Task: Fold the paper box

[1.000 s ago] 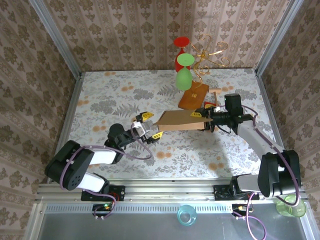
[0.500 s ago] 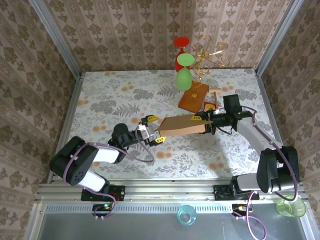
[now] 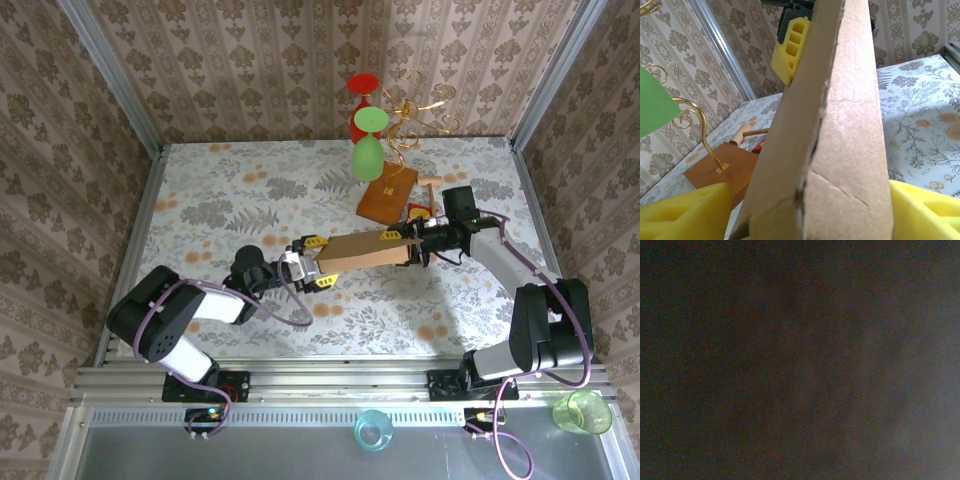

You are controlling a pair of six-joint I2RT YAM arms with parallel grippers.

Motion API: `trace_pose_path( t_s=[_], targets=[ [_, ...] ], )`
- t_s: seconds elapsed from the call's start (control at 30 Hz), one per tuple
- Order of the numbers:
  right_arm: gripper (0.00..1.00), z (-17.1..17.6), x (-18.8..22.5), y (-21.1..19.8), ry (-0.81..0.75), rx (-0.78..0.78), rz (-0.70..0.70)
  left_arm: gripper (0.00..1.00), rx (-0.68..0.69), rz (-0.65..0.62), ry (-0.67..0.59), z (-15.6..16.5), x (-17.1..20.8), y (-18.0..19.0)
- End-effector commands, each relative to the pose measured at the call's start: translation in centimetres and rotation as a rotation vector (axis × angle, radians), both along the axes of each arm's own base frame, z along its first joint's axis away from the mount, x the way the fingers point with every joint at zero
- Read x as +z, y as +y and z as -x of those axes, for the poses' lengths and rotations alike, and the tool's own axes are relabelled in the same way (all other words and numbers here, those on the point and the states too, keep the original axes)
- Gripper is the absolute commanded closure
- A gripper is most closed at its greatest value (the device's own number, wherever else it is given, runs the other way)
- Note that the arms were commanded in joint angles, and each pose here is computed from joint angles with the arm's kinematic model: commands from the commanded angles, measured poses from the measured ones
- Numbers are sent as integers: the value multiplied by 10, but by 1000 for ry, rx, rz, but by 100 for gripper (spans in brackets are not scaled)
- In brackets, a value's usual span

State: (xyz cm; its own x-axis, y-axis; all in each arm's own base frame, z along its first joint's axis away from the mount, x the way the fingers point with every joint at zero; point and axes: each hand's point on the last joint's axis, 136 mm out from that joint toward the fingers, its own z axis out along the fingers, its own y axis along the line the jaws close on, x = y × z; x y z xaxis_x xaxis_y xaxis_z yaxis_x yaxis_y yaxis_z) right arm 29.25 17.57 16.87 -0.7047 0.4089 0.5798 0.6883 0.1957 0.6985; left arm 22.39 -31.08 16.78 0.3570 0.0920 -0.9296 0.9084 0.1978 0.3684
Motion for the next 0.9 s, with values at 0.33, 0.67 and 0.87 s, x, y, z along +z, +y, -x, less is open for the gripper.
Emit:
trace_pose_path(
  t_s=[0.33, 0.67, 0.87],
  targets=[
    [80, -10, 1, 3, 8, -3, -36, 39, -20, 40, 5, 0, 14, -6],
    [73, -14, 5, 3, 1, -8, -43, 49, -18, 43, 12, 1, 15, -5],
    [49, -18, 12, -3, -26, -29, -37, 49, -4, 48, 28, 1, 16, -2]
  ],
)
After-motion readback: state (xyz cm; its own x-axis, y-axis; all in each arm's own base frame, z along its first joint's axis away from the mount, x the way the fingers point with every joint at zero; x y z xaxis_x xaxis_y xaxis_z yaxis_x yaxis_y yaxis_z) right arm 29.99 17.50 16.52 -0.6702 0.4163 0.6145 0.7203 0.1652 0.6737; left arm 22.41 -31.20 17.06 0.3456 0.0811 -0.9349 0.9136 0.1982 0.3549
